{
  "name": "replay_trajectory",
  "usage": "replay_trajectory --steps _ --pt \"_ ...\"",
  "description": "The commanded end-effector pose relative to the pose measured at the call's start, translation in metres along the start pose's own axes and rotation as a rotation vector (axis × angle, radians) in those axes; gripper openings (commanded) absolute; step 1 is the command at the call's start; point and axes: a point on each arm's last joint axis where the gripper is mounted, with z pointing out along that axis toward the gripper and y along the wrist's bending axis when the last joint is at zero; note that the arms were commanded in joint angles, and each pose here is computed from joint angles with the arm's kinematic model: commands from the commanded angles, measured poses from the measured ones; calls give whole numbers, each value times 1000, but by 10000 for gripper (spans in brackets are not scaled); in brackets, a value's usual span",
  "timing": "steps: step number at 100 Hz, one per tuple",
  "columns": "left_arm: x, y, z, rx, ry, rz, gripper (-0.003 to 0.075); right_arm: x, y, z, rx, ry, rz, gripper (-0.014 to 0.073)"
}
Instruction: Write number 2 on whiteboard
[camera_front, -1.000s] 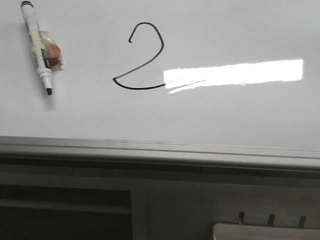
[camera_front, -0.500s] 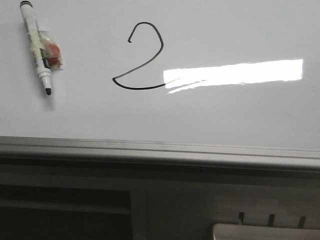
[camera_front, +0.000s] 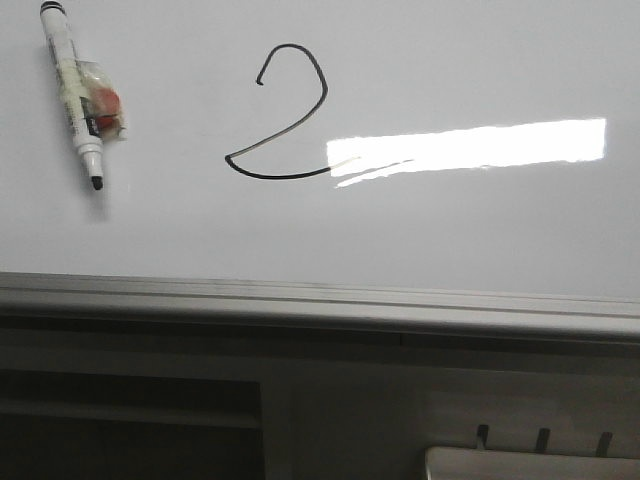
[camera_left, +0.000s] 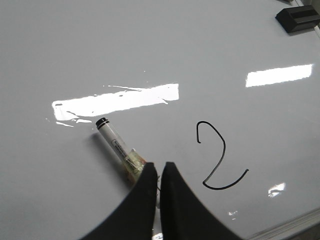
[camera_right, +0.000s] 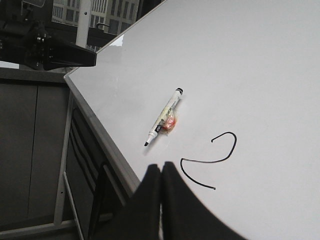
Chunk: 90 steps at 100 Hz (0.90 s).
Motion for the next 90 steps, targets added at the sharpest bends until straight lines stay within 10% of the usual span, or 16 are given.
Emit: replay_trajectory --steps 1,30,67,90 --pt "-15 -2 0 13 -88 -47 -20 -14 -5 0 36 -89 -2 -60" --pt "17 8 -1 -98 -36 -217 -20 -14 -5 0 36 -89 -2 -60" --pt "66 23 -27 -384 -84 47 -20 -14 -5 0 36 -89 -2 -60" --pt "92 29 -32 -465 211 -6 -20 -14 -5 0 36 -89 -2 -60"
